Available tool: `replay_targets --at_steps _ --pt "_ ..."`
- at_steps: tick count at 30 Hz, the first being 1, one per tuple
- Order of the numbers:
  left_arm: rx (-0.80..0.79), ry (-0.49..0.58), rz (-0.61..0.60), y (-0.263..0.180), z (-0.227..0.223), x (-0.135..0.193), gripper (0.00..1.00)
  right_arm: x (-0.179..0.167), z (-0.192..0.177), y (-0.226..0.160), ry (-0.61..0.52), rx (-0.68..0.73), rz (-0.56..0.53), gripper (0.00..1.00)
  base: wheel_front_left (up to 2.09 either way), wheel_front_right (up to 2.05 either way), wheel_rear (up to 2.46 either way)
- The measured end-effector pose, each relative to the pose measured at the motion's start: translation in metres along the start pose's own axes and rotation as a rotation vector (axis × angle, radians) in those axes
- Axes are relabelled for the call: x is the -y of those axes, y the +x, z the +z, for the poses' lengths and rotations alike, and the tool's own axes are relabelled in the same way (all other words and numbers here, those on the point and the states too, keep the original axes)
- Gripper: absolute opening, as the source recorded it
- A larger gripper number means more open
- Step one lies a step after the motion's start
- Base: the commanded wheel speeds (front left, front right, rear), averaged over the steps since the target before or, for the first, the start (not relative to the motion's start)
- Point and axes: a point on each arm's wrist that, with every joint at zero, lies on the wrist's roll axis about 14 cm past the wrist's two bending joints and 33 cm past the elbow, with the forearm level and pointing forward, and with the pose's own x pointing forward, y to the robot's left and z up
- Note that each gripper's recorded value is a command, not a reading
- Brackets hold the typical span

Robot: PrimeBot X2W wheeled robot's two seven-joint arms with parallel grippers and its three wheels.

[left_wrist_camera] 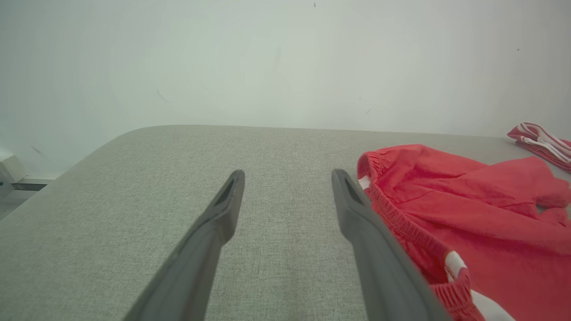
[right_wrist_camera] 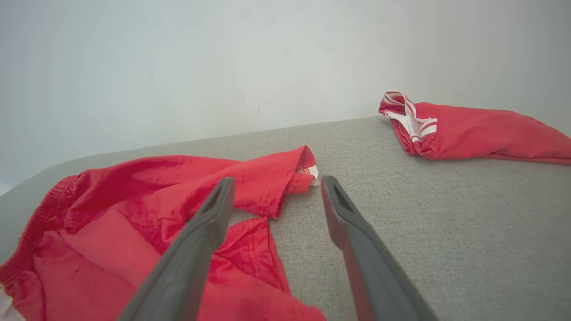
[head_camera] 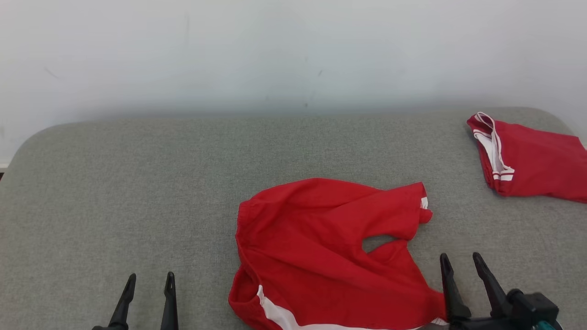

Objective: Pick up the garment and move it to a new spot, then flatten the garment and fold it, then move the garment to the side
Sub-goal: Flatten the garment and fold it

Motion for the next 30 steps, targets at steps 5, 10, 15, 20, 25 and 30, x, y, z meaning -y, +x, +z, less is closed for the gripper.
replay_targets --at_steps 5,10,15,20,25,30 --pt "0.005 0.002 -0.007 -0.002 0.002 0.002 1.00 0.002 0.001 -0.015 0.016 0.012 -0.027 1.00 0.00 0.00 0.00" --pt "0.011 0.004 -0.015 -0.003 0.004 0.005 1.00 0.000 -0.003 -0.024 0.036 0.004 -0.044 1.00 0.00 0.00 0.00" --pt "-0.002 0.013 -0.081 -0.001 -0.001 0.025 1.00 -0.001 -0.005 -0.027 0.040 0.001 -0.047 1.00 0.00 0.00 0.00" --pt "-0.017 0.038 -0.205 0.008 -0.005 0.057 1.00 -0.004 -0.006 -0.027 0.045 -0.001 -0.044 1.00 0.00 0.00 0.00" --pt "-0.067 0.052 -0.326 0.016 -0.019 0.087 1.00 0.000 -0.007 -0.028 0.048 -0.004 -0.059 1.00 0.00 0.00 0.00" --pt "-0.144 0.060 -0.382 0.023 -0.037 0.099 1.00 0.008 -0.009 -0.030 0.050 -0.010 -0.088 1.00 0.00 0.00 0.00"
